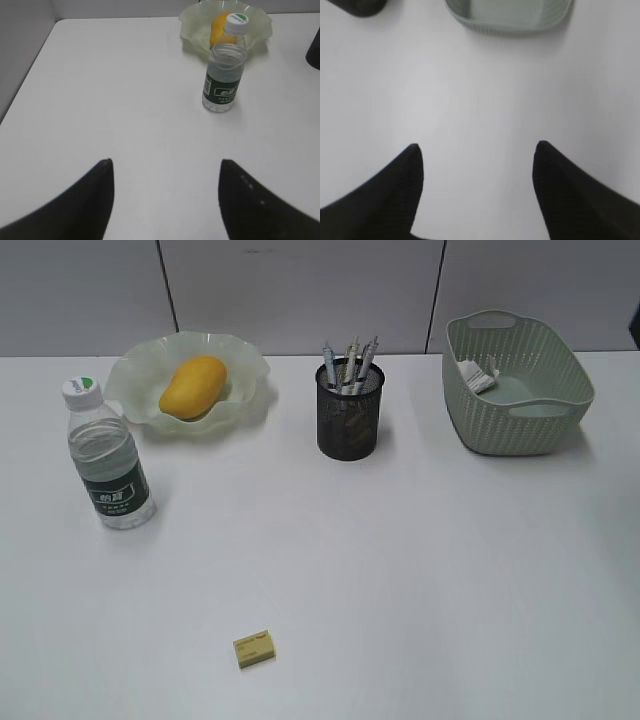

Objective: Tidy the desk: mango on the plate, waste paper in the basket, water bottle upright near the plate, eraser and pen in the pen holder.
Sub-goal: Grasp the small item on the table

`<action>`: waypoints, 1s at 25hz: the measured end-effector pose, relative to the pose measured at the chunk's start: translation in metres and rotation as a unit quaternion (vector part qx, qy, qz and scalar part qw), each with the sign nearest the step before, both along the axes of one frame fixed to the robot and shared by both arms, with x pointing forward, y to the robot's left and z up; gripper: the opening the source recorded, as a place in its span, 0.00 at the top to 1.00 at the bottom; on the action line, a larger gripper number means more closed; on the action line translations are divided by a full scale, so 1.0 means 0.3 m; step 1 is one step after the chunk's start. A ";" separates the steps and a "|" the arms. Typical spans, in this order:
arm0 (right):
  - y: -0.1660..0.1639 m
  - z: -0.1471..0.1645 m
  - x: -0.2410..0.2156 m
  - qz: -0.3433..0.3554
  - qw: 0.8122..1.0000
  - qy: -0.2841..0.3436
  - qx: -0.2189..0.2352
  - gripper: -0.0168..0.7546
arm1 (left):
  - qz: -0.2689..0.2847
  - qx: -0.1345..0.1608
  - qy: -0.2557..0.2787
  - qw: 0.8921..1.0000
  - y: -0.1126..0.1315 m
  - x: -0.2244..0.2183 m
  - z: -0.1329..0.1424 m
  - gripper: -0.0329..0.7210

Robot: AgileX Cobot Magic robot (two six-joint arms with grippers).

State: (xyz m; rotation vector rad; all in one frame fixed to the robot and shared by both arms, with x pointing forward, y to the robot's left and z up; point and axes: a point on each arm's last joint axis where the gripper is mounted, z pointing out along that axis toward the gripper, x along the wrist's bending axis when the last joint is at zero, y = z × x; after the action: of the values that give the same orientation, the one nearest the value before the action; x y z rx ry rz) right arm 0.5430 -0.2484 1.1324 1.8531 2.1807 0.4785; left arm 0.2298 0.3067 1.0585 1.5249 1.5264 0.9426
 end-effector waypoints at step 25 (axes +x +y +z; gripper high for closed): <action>-0.126 -0.255 -0.767 0.014 0.985 -0.173 0.004 0.35 | 0.000 0.000 0.000 1.000 0.000 0.000 0.000 0.30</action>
State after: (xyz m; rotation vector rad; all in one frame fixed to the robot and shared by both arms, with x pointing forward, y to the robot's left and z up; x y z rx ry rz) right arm 0.3129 -0.2862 1.0558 1.6009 1.9751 0.7537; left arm 0.2298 0.3067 1.0585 1.5249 1.5264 0.9426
